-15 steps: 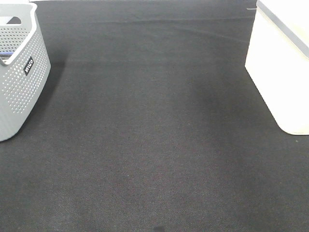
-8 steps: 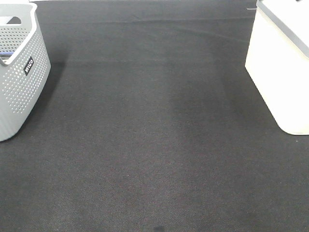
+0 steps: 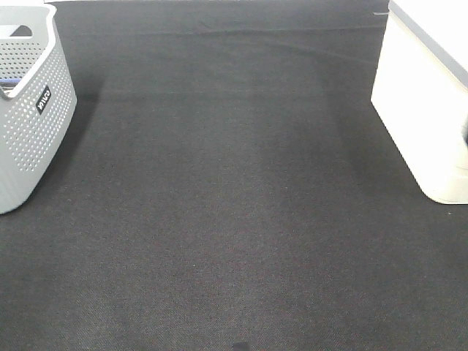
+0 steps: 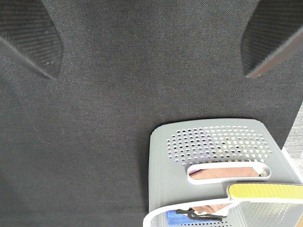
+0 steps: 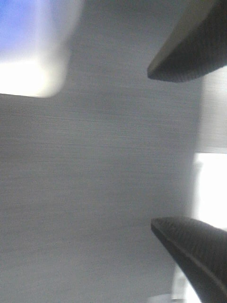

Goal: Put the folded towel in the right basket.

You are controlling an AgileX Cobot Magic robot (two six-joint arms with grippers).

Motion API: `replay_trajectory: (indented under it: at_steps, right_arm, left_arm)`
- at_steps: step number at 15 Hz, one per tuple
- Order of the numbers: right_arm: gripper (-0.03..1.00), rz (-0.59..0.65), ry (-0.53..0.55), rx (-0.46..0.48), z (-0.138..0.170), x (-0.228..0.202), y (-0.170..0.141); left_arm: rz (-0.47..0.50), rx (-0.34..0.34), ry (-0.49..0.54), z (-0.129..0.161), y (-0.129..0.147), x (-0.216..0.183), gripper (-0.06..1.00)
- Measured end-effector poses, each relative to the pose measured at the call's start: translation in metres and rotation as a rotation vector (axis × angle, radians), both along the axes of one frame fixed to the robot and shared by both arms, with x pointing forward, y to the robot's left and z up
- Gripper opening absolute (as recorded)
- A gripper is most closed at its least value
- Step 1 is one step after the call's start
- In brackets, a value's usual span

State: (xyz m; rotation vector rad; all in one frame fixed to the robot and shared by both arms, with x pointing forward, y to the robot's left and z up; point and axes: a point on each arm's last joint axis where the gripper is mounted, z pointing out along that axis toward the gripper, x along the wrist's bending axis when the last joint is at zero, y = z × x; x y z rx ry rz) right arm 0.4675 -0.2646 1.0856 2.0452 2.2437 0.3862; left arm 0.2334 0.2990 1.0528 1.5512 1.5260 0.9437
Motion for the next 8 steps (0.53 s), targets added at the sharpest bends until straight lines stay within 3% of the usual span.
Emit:
replay_trajectory:
  at_steps: [4,8]
  right_arm:
    - [0.74,-0.013,0.03,0.0,-0.036,-0.086,-0.009]
    - [0.74,-0.012,-0.271,-0.013,-0.049,-0.153,-0.02]
  left_arm:
    - [0.0,0.0,0.0,0.0,0.0,0.0,0.97]
    - [0.0,0.0,0.0,0.0,0.0,0.0,0.97]
